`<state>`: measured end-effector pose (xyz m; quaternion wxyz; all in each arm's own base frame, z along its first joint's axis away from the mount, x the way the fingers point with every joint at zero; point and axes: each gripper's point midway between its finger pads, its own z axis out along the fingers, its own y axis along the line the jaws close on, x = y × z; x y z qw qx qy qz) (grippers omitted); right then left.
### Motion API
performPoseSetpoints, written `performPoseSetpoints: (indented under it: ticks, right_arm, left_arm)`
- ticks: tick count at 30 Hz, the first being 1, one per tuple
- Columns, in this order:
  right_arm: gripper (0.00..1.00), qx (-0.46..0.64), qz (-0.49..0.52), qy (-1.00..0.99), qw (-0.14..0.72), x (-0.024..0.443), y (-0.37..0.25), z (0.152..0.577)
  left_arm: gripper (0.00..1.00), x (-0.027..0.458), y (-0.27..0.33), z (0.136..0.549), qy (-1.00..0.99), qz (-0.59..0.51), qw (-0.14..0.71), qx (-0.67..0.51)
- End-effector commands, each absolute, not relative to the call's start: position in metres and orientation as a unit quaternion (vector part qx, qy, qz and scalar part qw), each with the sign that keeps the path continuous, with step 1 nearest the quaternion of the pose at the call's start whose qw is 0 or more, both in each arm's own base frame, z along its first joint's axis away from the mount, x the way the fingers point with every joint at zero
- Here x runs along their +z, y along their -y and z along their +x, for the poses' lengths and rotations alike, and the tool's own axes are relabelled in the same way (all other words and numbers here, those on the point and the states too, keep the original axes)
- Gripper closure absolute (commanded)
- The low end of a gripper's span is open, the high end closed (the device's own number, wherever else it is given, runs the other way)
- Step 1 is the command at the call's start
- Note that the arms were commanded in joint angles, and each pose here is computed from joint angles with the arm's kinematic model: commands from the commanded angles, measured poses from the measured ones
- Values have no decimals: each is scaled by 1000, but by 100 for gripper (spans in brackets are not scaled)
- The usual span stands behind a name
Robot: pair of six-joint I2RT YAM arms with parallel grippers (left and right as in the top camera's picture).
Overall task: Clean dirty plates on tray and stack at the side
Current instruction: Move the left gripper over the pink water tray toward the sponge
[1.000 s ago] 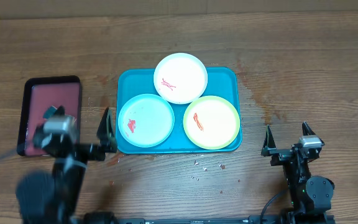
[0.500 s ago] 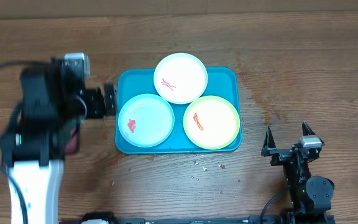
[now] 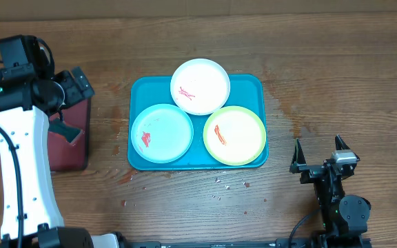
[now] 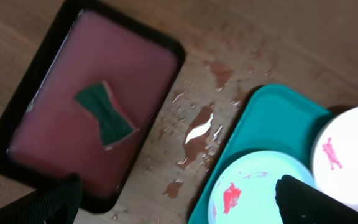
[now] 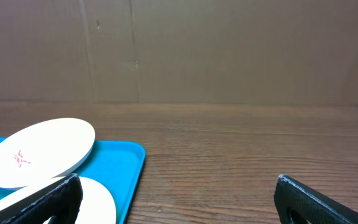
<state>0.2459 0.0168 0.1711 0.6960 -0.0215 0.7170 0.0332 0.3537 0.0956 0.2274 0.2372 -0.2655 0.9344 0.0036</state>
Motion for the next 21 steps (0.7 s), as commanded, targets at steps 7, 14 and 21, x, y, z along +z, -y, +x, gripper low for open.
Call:
performPoseSetpoints:
  ticks: [7,14,21]
  right_arm:
    - [0,30,-21,-715,698,170,-16,246]
    - [0,30,-21,-715,698,170,-16,246]
    - [0,30,-21,-715,698,170,-16,246]
  left_arm:
    - [0,196,-128,353,-898,-395,189,47]
    - [0,165,-152,350,-889,-431,146,60]
    - [0,139,-152,353,-894,-429,111,63]
